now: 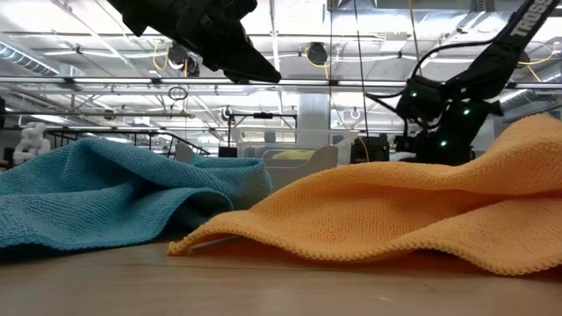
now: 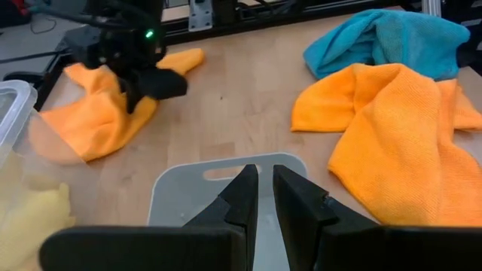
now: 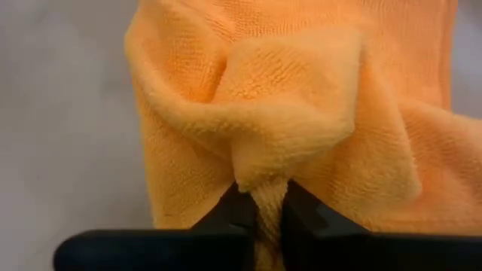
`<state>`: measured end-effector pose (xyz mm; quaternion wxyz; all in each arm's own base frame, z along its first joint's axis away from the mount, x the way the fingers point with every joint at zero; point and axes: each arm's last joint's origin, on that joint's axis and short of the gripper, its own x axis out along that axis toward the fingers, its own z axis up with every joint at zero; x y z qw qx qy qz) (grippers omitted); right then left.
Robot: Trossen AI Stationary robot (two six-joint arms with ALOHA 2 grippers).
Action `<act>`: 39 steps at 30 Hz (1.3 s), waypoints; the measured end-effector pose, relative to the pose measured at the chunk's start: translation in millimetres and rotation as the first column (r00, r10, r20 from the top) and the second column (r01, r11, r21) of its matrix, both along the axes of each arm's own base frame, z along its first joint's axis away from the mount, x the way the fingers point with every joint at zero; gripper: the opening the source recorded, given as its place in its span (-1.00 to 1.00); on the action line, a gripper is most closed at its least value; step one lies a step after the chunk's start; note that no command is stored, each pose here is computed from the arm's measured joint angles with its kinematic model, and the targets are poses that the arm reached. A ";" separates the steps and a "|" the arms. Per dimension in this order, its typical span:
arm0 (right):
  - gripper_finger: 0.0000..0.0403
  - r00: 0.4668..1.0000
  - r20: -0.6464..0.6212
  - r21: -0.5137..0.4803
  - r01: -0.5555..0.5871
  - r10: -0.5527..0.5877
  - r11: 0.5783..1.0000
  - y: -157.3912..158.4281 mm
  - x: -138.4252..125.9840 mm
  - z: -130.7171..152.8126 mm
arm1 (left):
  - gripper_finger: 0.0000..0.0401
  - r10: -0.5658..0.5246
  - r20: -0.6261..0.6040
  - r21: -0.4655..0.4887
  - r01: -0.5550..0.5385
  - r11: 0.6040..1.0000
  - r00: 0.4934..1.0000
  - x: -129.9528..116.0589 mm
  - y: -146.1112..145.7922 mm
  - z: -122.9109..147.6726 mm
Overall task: Sort microfiber towel by color & place in baskets
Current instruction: Put the top orange microfiber cloth into the gray bin
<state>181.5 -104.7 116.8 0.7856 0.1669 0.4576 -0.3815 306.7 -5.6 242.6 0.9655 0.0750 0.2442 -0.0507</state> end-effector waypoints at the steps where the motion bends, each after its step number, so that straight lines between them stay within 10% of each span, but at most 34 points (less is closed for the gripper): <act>1: -0.91 1.000 0.010 0.020 0.003 -0.003 1.000 6.3 -1.2 3.9 | -0.74 0.000 0.001 0.000 0.000 1.000 1.000 0.0 0.0 0.1; 11: -0.97 0.917 0.334 0.006 -0.232 0.217 0.973 84.0 1.0 59.6 | -0.74 -0.011 0.121 0.022 0.008 1.000 0.993 6.4 -0.2 8.9; 18: -0.97 0.697 0.576 -0.184 -0.398 0.427 0.899 123.5 -6.2 102.4 | -0.74 -0.014 0.234 0.021 0.010 1.000 0.972 16.9 -1.7 11.2; 27: -0.97 0.370 0.597 -0.532 -0.482 0.712 0.696 152.6 -4.0 136.6 | -0.72 -0.032 0.313 0.017 0.028 0.999 0.949 29.1 -2.9 7.5; 39: -0.97 0.249 0.436 -0.771 -0.393 0.865 0.502 161.0 9.7 146.9 | 0.27 -0.086 0.522 0.014 0.093 0.996 0.848 31.9 -30.8 26.3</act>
